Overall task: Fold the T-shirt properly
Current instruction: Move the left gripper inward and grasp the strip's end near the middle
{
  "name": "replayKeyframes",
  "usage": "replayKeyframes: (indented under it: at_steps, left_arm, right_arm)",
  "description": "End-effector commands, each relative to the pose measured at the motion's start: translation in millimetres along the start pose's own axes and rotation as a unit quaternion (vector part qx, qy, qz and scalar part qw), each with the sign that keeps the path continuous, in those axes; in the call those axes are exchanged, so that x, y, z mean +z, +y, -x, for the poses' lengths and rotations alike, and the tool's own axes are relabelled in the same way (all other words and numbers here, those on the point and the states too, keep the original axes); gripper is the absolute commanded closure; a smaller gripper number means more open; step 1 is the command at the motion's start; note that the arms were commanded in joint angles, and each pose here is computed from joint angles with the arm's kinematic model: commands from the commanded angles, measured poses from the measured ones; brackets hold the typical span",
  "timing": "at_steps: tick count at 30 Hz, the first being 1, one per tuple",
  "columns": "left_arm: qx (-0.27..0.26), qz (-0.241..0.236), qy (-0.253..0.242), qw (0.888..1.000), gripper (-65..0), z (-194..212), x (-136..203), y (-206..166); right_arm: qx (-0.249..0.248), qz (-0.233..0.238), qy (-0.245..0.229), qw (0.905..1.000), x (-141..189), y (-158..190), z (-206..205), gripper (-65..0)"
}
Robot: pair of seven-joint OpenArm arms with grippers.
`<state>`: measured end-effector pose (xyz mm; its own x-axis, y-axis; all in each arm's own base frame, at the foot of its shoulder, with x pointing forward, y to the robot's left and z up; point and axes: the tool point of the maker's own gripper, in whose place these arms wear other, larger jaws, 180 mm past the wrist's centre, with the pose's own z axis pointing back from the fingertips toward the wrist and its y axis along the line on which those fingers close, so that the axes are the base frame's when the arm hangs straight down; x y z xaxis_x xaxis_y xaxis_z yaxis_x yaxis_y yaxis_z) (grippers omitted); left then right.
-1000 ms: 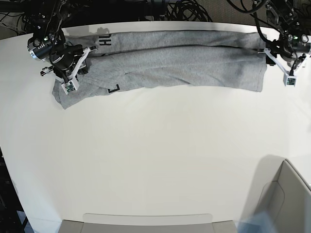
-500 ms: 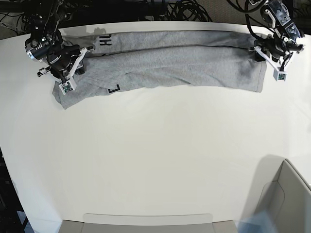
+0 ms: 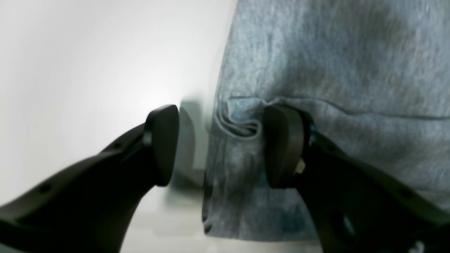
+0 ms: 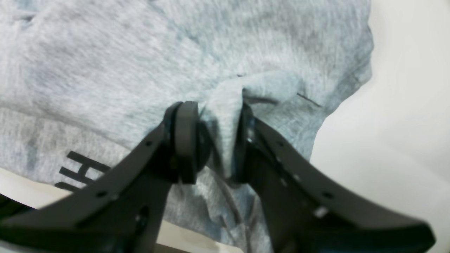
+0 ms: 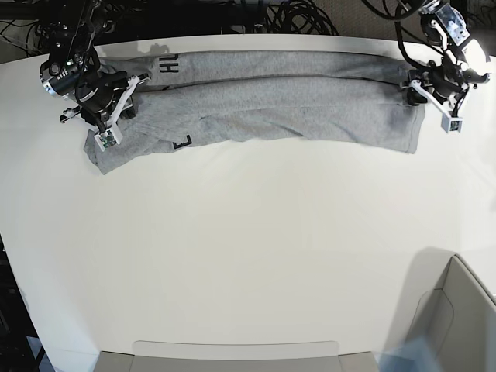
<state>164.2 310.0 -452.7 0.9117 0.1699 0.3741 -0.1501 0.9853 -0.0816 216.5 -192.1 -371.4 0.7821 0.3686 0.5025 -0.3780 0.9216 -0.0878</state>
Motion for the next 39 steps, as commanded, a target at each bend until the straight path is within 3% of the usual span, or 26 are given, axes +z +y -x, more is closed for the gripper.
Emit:
replayKeyframes:
  at_steps: [1,6,11,16,23,25,29,34,39]
  left_arm:
    - [0.005,-0.003,0.068,0.998,-38.1,34.5,-12.3,-0.2]
    - [0.035,0.083,0.098,0.991,-38.1,62.5,-42.0,-22.5]
    - [0.014,0.107,0.117,0.987,-36.6,69.9,-40.6,-22.5]
    - [-0.022,0.104,0.132,0.986,-30.0,69.2,-35.8,-13.3]
    - [-0.064,0.085,0.137,0.985,-27.6,75.3,-29.0,6.9]
    - [-0.067,0.084,0.141,0.984,-21.3,76.5,-28.8,7.9]
    - [-0.073,0.068,0.157,0.983,0.0,82.0,-29.0,15.5]
    - [-0.078,0.057,0.145,0.985,0.0,56.9,-38.6,17.7]
    - [-0.027,0.041,0.120,0.992,0.0,25.0,-36.1,37.6]
  right_arm:
    - [0.009,0.005,-0.017,0.9998,3.7,-3.4,-9.3,-17.0]
    - [0.009,0.004,-0.016,0.9998,3.7,-2.9,-8.1,-17.0]
    - [0.009,0.004,-0.014,0.9999,3.7,-2.4,-6.9,-17.0]
    - [0.008,0.004,-0.013,0.9999,3.8,-2.6,-5.8,-17.0]
    - [0.007,0.006,-0.011,0.9999,4.6,-4.2,-4.5,-17.0]
    - [0.007,0.007,-0.010,0.9999,4.6,-4.4,-4.3,-17.0]
    - [0.007,0.007,-0.010,0.9999,4.9,-4.5,-4.4,-17.0]
    - [0.005,0.005,-0.011,0.9999,4.4,-2.8,-4.7,-17.0]
    - [0.005,0.004,-0.013,0.9999,4.1,-1.1,-5.6,-17.0]
